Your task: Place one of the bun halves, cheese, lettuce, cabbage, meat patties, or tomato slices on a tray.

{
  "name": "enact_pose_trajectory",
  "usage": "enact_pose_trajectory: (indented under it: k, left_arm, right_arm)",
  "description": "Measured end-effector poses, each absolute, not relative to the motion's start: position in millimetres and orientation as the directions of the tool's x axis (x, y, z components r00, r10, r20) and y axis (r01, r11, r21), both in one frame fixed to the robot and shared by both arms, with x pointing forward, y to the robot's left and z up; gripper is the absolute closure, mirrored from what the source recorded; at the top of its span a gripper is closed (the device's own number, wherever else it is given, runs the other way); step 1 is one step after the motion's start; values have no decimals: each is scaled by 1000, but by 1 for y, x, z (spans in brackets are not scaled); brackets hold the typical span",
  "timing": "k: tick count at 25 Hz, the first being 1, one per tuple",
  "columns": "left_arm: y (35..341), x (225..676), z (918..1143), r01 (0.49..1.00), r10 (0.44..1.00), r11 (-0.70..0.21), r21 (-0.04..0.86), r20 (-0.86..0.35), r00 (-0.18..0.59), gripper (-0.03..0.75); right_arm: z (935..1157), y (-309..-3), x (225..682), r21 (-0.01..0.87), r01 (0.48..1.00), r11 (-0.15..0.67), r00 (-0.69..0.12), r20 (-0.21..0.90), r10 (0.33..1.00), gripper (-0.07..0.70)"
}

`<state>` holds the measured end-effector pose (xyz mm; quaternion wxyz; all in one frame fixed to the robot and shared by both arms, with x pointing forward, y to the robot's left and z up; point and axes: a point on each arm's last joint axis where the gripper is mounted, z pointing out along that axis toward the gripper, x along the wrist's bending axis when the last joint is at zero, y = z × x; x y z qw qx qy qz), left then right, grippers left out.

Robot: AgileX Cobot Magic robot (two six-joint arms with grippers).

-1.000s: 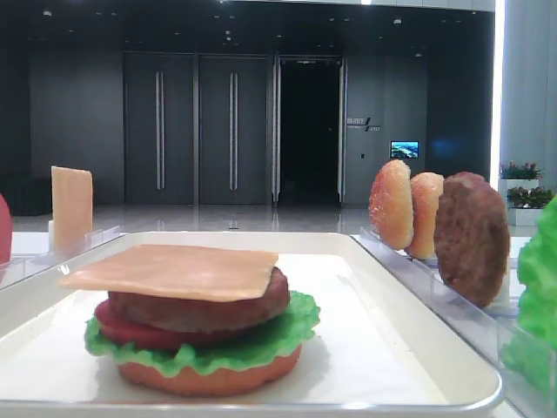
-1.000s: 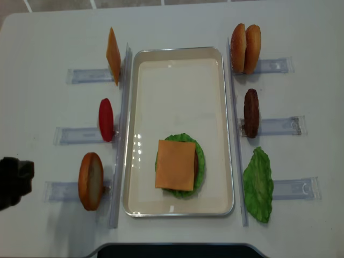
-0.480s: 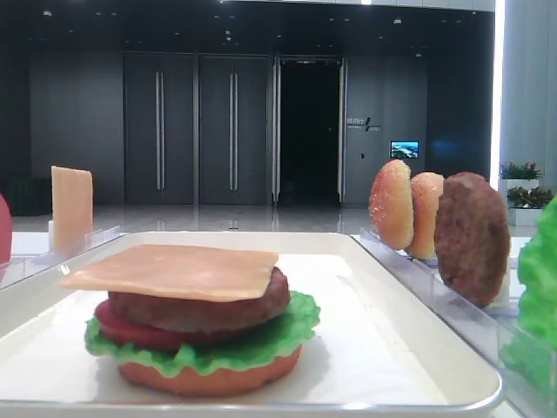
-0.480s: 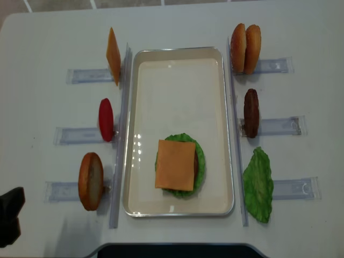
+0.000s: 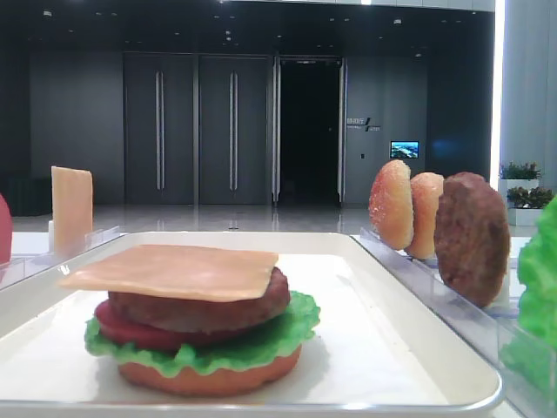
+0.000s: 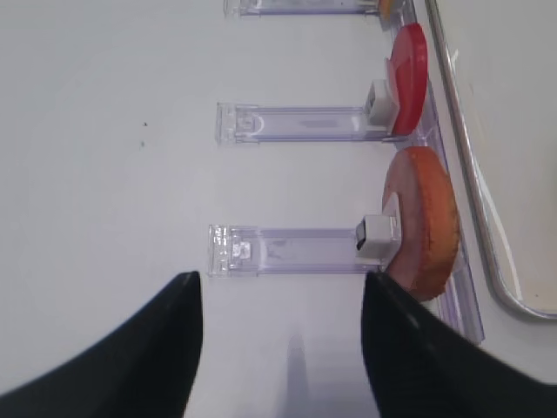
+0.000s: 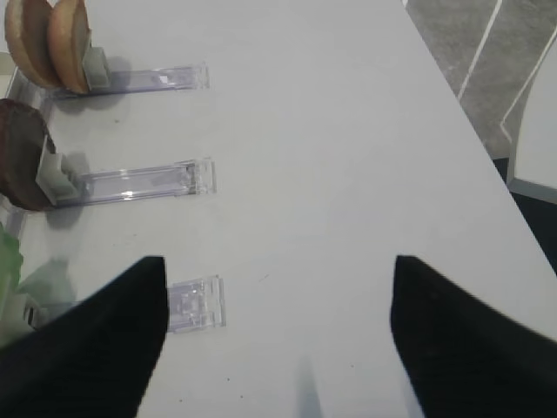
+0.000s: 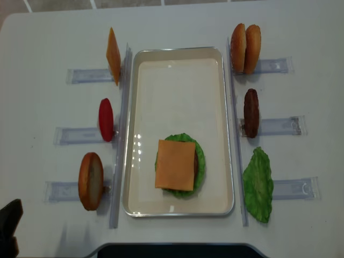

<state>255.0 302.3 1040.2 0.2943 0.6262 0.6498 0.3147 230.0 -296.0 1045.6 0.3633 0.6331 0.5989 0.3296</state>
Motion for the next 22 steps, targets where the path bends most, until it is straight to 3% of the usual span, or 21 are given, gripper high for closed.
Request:
enact_pose_trajectory:
  k: [8, 22]
  left_arm:
    - [301, 233, 1040, 513, 999, 12, 858, 13, -44, 272]
    - [301, 233, 1040, 512, 999, 12, 859, 13, -44, 272]
  right_arm:
    - [1046, -296, 230, 855, 519, -19, 65, -18, 998, 97]
    - [1046, -296, 230, 855, 519, -19, 65, -18, 998, 97]
